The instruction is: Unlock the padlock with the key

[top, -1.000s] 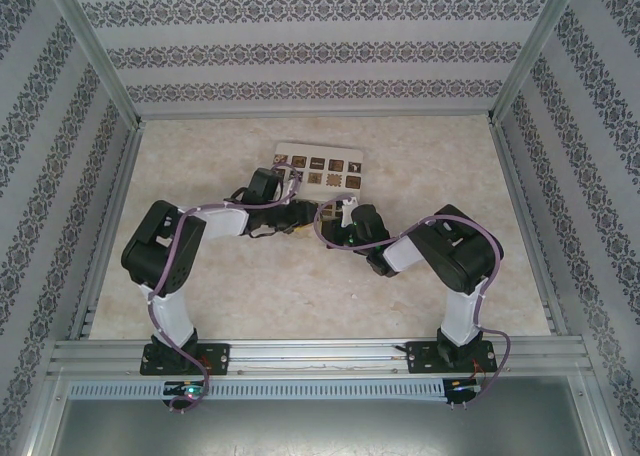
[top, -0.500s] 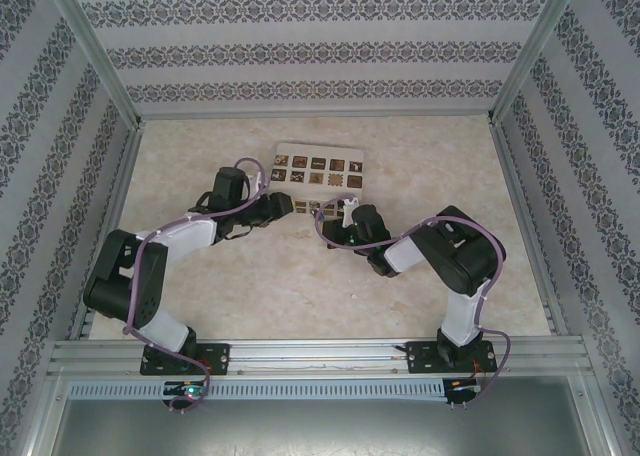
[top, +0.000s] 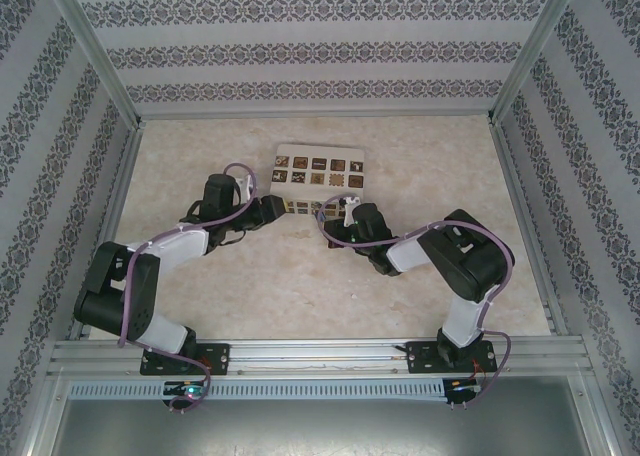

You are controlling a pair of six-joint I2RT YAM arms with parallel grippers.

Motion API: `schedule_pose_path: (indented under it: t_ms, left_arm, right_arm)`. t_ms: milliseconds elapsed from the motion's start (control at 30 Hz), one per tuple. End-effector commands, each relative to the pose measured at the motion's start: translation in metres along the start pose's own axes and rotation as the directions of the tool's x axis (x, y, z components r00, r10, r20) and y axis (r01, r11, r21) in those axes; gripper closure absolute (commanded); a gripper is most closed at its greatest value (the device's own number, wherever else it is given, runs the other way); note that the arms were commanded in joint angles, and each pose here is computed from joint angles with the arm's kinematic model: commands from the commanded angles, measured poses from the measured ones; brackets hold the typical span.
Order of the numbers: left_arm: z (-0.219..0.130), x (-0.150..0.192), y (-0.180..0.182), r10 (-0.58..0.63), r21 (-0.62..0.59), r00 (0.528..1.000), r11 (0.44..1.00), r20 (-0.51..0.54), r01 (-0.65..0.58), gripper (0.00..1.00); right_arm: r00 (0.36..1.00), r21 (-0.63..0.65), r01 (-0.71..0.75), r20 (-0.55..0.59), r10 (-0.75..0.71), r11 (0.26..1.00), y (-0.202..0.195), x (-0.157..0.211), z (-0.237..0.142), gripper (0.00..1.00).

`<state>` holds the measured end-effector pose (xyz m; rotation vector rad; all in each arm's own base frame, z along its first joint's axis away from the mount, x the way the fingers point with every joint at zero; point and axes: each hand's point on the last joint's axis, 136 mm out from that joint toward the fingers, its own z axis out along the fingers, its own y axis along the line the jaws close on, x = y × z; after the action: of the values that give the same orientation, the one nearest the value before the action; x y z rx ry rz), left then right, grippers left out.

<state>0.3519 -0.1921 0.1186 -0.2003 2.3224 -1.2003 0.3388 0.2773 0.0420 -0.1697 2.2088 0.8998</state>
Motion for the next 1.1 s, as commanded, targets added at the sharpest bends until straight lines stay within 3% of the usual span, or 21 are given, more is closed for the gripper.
schedule_pose_path:
  t_ms: [0,1067]
  left_arm:
    - [-0.005,-0.009,-0.002,0.003,0.027,0.999,1.000,0.050,-0.004,0.47]
    - [0.024,0.006,-0.006,-0.157,0.187,0.987,0.969,-0.024,0.159,0.49]
  right_arm:
    - [0.999,-0.018,-0.034,0.024,0.035,0.999,0.013,-0.014,-0.001,1.00]
    - [0.956,-0.045,-0.288,0.041,0.290,0.956,0.029,-0.024,-0.004,1.00]
